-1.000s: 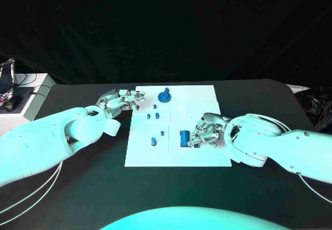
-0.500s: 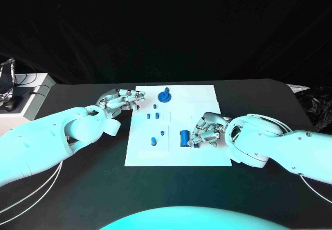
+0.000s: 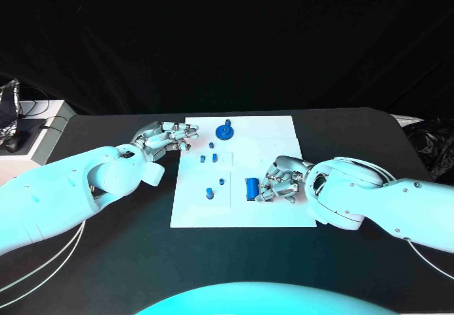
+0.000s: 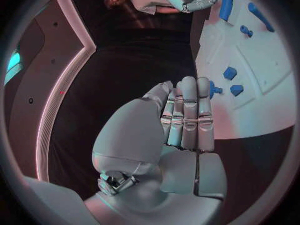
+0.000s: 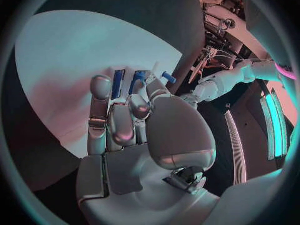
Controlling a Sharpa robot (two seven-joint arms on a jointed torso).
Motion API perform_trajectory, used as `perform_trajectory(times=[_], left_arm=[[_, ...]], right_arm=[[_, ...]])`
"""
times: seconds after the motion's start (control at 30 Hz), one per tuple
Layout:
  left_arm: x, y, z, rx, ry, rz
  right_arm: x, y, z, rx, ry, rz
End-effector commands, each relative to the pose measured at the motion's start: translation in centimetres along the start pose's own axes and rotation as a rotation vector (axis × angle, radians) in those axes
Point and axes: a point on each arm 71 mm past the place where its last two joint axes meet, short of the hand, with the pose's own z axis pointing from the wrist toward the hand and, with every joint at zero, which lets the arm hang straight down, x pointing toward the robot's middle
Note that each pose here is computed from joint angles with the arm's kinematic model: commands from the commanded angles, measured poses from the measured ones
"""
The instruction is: Assemble the parts on the task board
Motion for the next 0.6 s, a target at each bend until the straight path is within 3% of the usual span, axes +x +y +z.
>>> perform_trajectory(times=[0.03, 0.6], left_arm=[[0.28, -0.05, 0.05, 0.006, 0.022, -0.003], [0.28, -0.01, 0.03, 0.005, 0.023, -0.003]], right_arm=[[0.05, 0.09, 0.16, 0.001, -0.010, -0.030], [0.16, -0.13, 0.89, 0.022, -0.059, -0.046]])
